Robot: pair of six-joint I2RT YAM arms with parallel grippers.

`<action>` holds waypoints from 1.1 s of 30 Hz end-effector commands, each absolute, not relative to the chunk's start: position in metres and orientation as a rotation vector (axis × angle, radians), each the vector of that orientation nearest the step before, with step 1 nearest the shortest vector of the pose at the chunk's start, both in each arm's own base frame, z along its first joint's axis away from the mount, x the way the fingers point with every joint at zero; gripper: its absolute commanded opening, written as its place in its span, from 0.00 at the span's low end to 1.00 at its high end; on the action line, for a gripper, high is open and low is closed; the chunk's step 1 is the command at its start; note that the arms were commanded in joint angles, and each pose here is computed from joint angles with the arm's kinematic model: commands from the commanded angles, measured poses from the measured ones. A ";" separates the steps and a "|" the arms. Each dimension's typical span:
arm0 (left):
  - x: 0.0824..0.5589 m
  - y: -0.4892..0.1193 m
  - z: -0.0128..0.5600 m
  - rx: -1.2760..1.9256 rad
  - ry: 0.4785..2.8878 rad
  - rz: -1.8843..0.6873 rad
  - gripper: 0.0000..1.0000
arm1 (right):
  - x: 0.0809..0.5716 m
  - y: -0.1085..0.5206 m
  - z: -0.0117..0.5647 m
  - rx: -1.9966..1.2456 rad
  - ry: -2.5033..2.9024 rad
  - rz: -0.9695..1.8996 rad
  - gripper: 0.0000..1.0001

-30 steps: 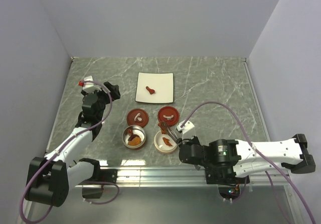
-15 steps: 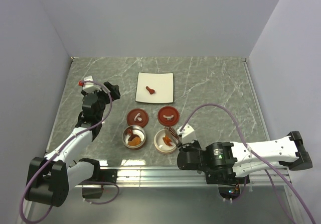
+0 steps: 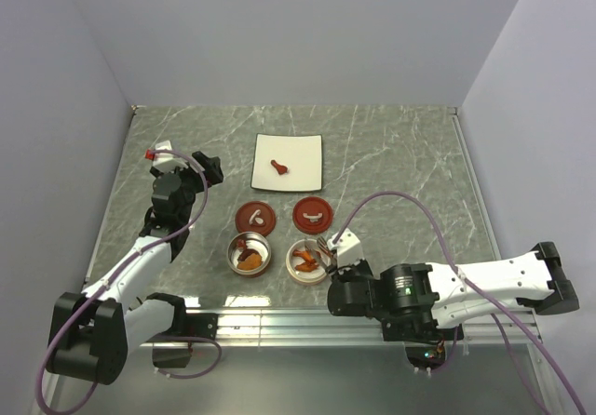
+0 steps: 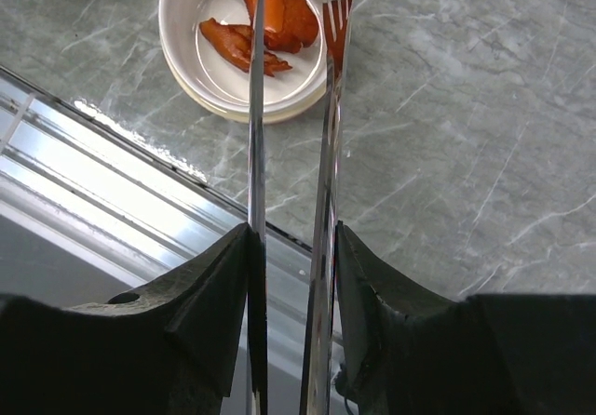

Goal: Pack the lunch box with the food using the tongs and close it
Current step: Place the food into the lunch box, then pick up the food using the clamp

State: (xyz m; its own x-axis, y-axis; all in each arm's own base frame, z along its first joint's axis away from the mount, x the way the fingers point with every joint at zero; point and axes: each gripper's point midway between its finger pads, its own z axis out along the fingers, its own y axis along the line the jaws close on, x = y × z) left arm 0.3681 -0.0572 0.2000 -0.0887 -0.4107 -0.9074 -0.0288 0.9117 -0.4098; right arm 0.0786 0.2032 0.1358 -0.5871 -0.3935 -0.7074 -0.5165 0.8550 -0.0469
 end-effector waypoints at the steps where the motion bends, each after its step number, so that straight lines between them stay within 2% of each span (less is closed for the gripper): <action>1: 0.367 -0.059 0.217 -0.331 1.584 -0.352 0.99 | 0.086 0.207 0.157 -0.585 2.222 0.232 0.47; 7: 0.366 -0.059 0.218 -0.330 1.580 -0.355 0.99 | 0.098 0.209 0.176 -0.540 2.151 0.216 0.48; 19: 0.366 -0.060 0.217 -0.329 1.582 -0.356 1.00 | 0.123 0.254 0.206 -0.621 2.026 0.238 0.54; 33: 0.363 -0.058 0.218 -0.331 1.572 -0.356 0.99 | 0.235 0.298 0.201 -0.710 1.997 0.163 0.55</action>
State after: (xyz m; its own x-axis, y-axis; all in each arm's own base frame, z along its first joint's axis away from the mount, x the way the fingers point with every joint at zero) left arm 0.3644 -0.0565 0.2040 -0.0750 -0.4134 -0.9075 -0.0221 0.9105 -0.4130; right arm 0.2050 0.2715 0.1734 -0.4340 -0.4516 -0.7796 -0.5036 0.8391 -0.2058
